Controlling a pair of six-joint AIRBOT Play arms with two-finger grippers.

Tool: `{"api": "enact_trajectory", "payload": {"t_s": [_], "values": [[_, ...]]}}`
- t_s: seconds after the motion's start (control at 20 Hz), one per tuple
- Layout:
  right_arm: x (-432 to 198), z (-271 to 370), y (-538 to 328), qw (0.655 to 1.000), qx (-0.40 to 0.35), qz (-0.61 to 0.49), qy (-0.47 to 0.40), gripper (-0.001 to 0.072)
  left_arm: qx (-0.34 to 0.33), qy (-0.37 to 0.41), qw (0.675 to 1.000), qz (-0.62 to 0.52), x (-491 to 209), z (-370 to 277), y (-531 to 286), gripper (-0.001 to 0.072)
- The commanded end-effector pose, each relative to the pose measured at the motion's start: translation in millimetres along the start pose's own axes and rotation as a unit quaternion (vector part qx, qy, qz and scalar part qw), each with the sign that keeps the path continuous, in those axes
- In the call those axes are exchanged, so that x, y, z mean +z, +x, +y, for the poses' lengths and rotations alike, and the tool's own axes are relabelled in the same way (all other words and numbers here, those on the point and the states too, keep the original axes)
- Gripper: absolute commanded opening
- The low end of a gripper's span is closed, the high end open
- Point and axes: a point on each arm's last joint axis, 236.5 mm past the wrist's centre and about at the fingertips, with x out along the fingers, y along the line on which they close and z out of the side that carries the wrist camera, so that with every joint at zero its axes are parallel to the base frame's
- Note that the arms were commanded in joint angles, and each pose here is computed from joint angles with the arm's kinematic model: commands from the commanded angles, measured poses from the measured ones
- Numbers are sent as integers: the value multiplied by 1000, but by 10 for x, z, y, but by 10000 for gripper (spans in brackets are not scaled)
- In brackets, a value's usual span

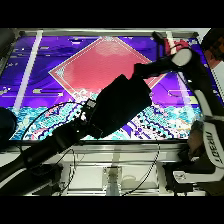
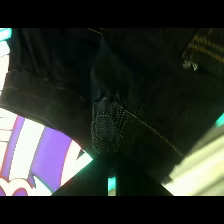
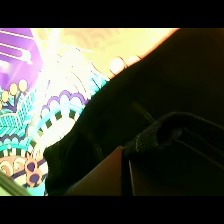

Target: Fold the clothes and pants, and hang the long-sleeved shirts on hangers.

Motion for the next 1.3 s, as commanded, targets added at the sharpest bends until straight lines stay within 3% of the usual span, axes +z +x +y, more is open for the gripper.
{"api": "enact_trajectory", "payload": {"t_s": [0.0, 0.4, 0.9, 0.95, 1.0, 1.05, 1.15, 1.25], "values": [[261, 53, 405, 1000, 7, -23, -8, 5, 53, -67, 996, -24, 133, 295, 142, 10], [748, -325, 692, 993, -42, -110, 17, 5, 87, -141, 984, -64, 368, 841, 150, 10], [771, -640, 1129, 989, -61, -128, 36, 13, 66, -124, 984, -114, 627, 807, 165, 19], [853, -662, 1133, 987, -63, -147, 31, 97, 62, -121, 983, -120, 665, 806, 199, 76], [921, -671, 1125, 984, -62, -162, 31, 346, 63, -124, 983, -119, 666, 837, 243, 224], [991, -686, 1112, 982, -65, -178, 22, 513, 67, -142, 981, -115, 647, 902, 302, 336], [1091, -699, 1069, 977, -71, -199, 6, 508, 81, -215, 967, -108, 585, 1111, 388, 394], [1111, -735, 1037, 977, -77, -199, 0, 508, 99, -271, 951, -111, 552, 1369, 390, 395]]}}
